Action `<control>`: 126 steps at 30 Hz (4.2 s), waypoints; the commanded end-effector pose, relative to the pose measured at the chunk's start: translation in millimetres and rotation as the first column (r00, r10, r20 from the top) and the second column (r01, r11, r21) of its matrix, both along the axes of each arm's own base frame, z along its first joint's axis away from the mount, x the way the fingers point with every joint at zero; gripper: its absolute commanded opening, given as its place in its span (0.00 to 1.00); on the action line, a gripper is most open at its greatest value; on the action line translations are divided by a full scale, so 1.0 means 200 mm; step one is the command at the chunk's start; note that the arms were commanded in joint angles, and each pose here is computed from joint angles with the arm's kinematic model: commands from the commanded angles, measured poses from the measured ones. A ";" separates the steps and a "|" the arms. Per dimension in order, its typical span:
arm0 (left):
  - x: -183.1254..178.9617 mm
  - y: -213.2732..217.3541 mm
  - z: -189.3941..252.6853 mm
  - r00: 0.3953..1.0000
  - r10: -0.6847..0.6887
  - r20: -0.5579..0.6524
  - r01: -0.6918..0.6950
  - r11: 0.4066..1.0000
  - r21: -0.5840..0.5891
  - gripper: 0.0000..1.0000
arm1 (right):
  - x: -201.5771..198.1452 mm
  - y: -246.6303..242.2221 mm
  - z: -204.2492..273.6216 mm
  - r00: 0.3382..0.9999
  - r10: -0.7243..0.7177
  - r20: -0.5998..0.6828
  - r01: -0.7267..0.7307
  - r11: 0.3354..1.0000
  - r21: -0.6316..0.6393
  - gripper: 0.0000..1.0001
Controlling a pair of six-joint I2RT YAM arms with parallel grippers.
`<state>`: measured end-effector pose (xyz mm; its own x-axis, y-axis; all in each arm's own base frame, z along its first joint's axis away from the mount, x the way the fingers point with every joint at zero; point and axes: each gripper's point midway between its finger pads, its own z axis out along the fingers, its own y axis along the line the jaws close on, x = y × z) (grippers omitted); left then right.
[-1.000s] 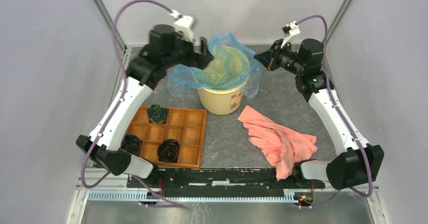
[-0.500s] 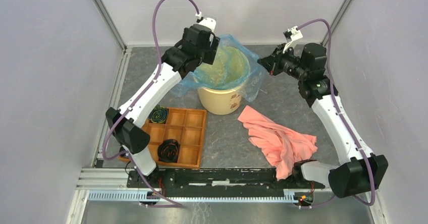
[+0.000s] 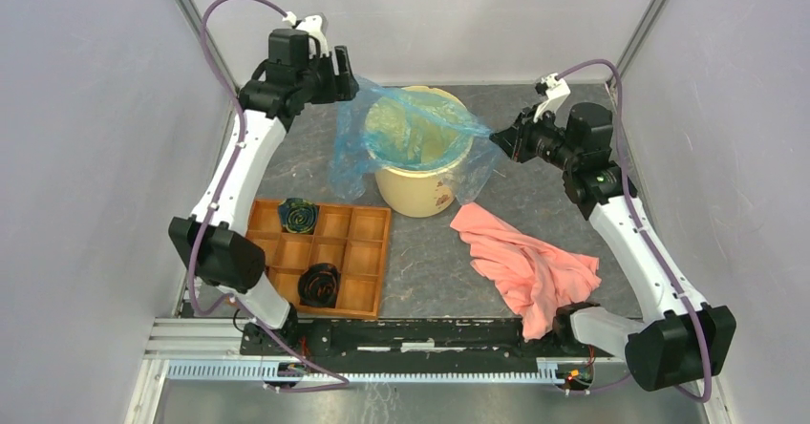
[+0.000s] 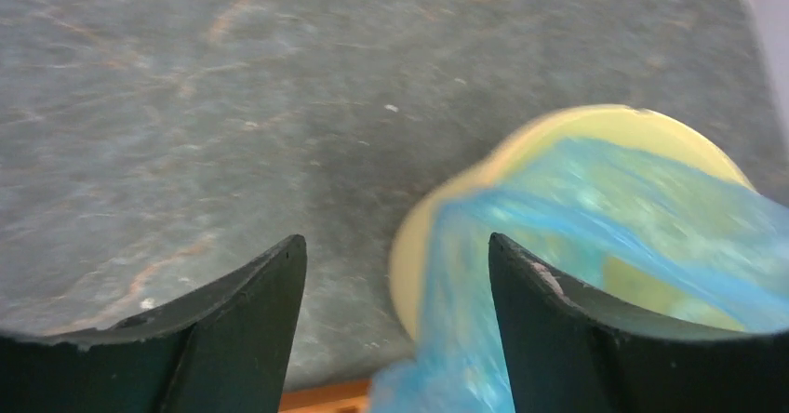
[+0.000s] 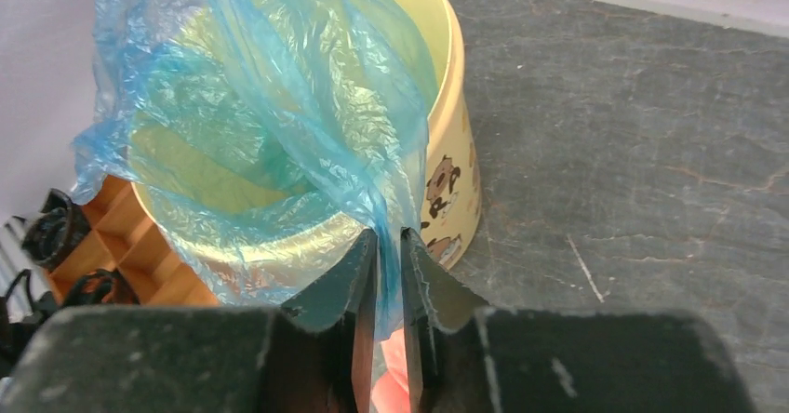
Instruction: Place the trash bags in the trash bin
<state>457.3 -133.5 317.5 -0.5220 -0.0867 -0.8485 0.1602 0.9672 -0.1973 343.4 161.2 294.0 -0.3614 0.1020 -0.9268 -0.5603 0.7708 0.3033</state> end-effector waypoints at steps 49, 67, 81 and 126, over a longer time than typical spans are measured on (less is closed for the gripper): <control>-0.19 0.02 -0.17 0.999 -0.026 -0.033 0.017 0.965 -0.262 0.22 | 0.89 0.48 0.16 0.982 0.103 0.159 -0.073 0.981 -0.182 0.00; -0.03 -0.03 -0.50 0.989 0.021 -0.148 -0.080 0.910 -0.407 0.02 | 1.02 0.36 -0.29 0.997 0.064 -0.040 -0.070 0.983 -0.169 0.01; -0.39 -0.08 -0.61 0.976 -0.031 -0.216 -0.090 0.845 -0.527 0.08 | 0.75 0.10 -0.18 0.985 -0.131 -0.114 0.098 0.962 -0.256 0.47; -0.86 -0.27 -0.61 0.968 -0.165 -0.187 -0.051 0.605 -0.795 0.10 | -0.29 0.29 -0.17 0.968 0.244 -0.065 -0.193 0.882 0.431 0.00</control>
<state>278.6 -164.3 165.5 -0.7033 -0.6221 -0.3440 -0.0296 0.5091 -0.8602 286.6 205.7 234.9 -0.5770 0.3317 -0.7464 -0.5646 0.4984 0.6579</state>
